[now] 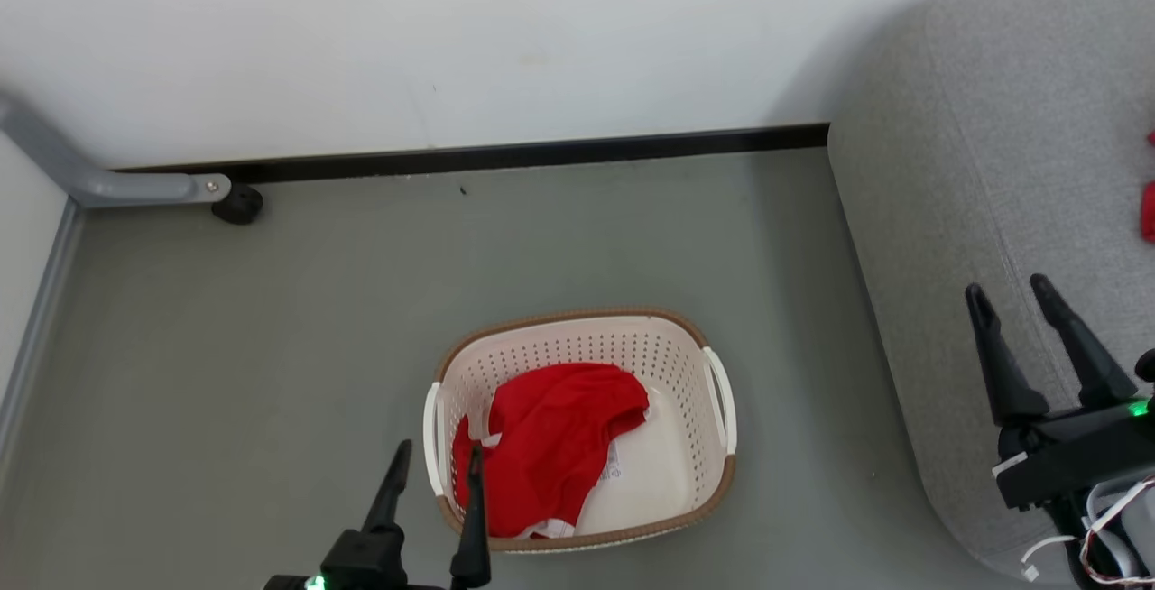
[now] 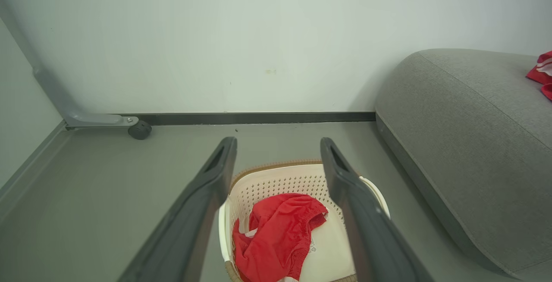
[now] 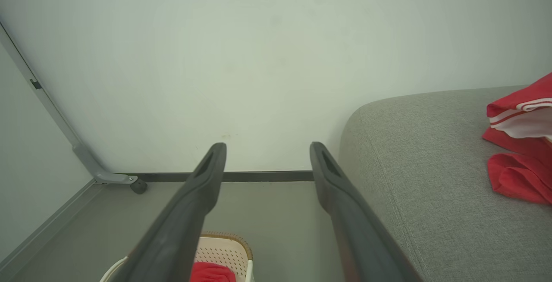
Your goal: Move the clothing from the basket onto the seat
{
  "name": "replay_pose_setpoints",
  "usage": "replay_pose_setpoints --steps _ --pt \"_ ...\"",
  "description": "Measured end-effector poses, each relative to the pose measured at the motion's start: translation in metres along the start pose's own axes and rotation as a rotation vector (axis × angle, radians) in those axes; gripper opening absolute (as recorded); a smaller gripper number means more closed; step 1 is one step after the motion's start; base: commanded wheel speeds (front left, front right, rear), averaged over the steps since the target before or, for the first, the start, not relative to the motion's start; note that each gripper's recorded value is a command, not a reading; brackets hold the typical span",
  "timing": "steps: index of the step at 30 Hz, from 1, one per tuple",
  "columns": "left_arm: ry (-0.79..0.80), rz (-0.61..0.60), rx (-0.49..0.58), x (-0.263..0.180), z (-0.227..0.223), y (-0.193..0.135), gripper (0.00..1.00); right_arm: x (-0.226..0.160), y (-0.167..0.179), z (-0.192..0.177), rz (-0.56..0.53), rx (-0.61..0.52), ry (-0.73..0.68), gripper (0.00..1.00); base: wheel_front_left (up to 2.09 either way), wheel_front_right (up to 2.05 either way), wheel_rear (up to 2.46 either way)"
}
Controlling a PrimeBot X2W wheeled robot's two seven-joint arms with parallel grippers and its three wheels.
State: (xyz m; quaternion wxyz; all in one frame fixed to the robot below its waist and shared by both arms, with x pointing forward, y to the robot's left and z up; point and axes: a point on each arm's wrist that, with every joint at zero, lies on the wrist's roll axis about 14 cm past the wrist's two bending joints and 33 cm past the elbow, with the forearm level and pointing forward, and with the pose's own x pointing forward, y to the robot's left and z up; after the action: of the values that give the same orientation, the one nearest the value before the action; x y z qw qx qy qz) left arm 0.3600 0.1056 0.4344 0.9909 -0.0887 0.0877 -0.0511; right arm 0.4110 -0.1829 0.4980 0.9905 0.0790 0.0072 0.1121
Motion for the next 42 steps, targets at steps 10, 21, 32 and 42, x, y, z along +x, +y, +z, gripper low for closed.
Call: replay_pose_setpoints --steps 10,21,32,42 --pt "0.116 -0.082 -0.081 0.015 -0.034 -0.029 1.00 0.021 -0.020 -0.002 -0.006 -0.006 -0.001 1.00 0.00 0.00 0.00" --pt "0.197 -0.171 -0.105 0.052 -0.061 -0.054 1.00 0.050 -0.037 -0.010 -0.001 -0.019 0.001 1.00 0.00 0.00 0.00" --pt "0.318 -0.227 -0.113 0.087 -0.108 -0.067 1.00 0.075 -0.051 -0.031 0.007 -0.023 0.021 1.00 0.00 0.00 0.00" --pt "0.408 -0.278 -0.052 0.122 -0.153 -0.071 1.00 0.097 -0.049 -0.052 0.063 -0.026 0.040 1.00 0.00 0.00 0.00"
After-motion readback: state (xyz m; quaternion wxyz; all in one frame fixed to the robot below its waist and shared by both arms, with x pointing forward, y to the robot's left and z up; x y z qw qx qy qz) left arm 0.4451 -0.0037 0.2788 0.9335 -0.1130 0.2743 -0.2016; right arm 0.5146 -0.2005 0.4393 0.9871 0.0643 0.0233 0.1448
